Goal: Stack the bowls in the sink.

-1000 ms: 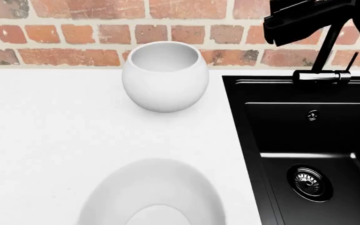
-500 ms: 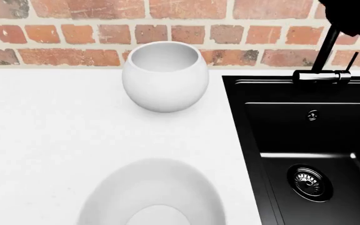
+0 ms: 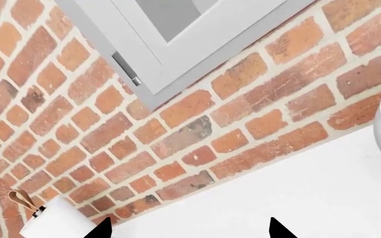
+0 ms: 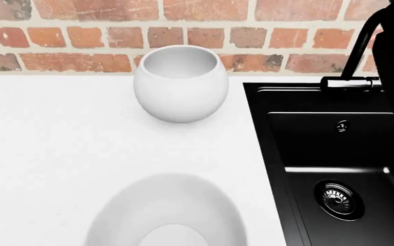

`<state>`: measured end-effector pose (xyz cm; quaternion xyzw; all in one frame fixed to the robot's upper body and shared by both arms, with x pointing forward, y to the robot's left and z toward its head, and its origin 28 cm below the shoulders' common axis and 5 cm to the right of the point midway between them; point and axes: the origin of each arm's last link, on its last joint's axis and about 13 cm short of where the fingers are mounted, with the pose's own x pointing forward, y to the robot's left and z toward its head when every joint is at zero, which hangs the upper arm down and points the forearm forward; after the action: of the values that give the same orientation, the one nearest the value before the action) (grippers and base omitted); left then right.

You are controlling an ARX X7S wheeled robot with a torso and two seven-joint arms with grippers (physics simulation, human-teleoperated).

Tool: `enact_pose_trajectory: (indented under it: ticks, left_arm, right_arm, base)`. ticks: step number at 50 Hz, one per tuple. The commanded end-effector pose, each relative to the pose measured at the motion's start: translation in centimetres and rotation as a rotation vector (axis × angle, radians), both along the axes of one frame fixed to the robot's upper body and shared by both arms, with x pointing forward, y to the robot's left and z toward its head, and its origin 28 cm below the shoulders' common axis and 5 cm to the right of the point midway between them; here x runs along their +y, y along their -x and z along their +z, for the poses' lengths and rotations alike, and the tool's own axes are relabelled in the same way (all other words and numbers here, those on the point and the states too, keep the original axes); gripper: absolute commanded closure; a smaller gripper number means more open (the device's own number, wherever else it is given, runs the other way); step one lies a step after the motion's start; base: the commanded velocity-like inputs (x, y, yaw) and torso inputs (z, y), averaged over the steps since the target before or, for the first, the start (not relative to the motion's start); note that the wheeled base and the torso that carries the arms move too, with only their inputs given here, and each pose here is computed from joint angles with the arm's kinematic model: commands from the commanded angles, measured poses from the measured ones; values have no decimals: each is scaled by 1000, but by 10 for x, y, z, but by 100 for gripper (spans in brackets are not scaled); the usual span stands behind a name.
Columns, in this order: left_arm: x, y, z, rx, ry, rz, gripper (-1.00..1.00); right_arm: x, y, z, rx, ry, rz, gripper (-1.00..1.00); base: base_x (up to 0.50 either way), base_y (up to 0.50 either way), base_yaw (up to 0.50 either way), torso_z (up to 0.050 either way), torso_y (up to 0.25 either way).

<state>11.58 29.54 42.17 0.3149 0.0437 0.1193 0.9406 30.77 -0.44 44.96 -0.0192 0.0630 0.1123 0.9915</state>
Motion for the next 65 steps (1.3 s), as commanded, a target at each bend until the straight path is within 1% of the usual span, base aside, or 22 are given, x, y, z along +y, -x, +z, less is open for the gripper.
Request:
enact_pose_trajectory:
  ticks: [1, 5, 8, 11, 13, 16, 20, 22, 24, 26, 31, 37, 39, 47, 60, 65]
  left_arm:
    - [1, 2, -1, 1, 11, -3, -100]
    - [1, 2, -1, 2, 13, -3, -100]
    - [0, 1, -1, 5, 14, -6, -100]
    - [0, 2, -2, 7, 14, -7, -100]
    - [0, 2, -2, 7, 15, -6, -100]
    - [1, 2, -2, 8, 16, -4, -100]
    - [1, 2, -3, 7, 15, -2, -100]
    - [0, 2, -3, 9, 13, -4, -100]
    - [-1, 2, -3, 10, 13, -5, -100]
    - [-1, 2, -3, 12, 12, -6, -100]
    - [0, 3, -4, 13, 14, -6, -100]
    - [0, 3, -5, 16, 15, -5, -100]
    - [0, 3, -6, 19, 15, -5, -100]
    - [0, 3, -8, 24, 16, -4, -100]
    - [-2, 2, -12, 34, 16, -8, -100]
    - [-1, 3, -12, 34, 17, -9, -100]
  right_arm:
    - [7, -30, -25, 124, -43, -6, -100]
    - [7, -35, -28, 150, -69, -29, -100]
    - [8, -40, -34, 190, -130, -64, -100]
    - [10, -43, -37, 230, -159, -80, -100]
    - [10, -44, -39, 248, -145, -93, -100]
    - [10, -47, -42, 267, -158, -108, -100]
    - [8, -52, -48, 297, -134, -129, -100]
    - [9, -52, -51, 310, -118, -132, -100]
    - [11, -52, -54, 325, -73, -139, -100]
    - [12, -54, -55, 349, -110, -204, -100]
    - [10, -56, -57, 393, -114, -281, -100]
    - [9, -58, -61, 424, -114, -325, -100]
    - [8, -60, -63, 431, -128, -339, -100]
    - [9, -63, -68, 442, -135, -362, -100]
    - [12, -68, -80, 480, -181, -369, -100]
    - [13, -70, -86, 489, -180, -386, -100]
  base:
    - [0, 0, 0, 0, 0]
    - [0, 0, 0, 0, 0]
    - [0, 0, 0, 0, 0]
    - [0, 0, 0, 0, 0]
    - [0, 0, 0, 0, 0]
    - [0, 0, 0, 0, 0]
    - [0, 0, 0, 0, 0]
    - [0, 0, 0, 0, 0]
    - [0, 0, 0, 0, 0]
    - [0, 0, 0, 0, 0]
    - [0, 0, 0, 0, 0]
    - [0, 0, 0, 0, 0]
    - [0, 0, 0, 0, 0]
    - [0, 0, 0, 0, 0]
    - [0, 0, 0, 0, 0]
    - [0, 0, 0, 0, 0]
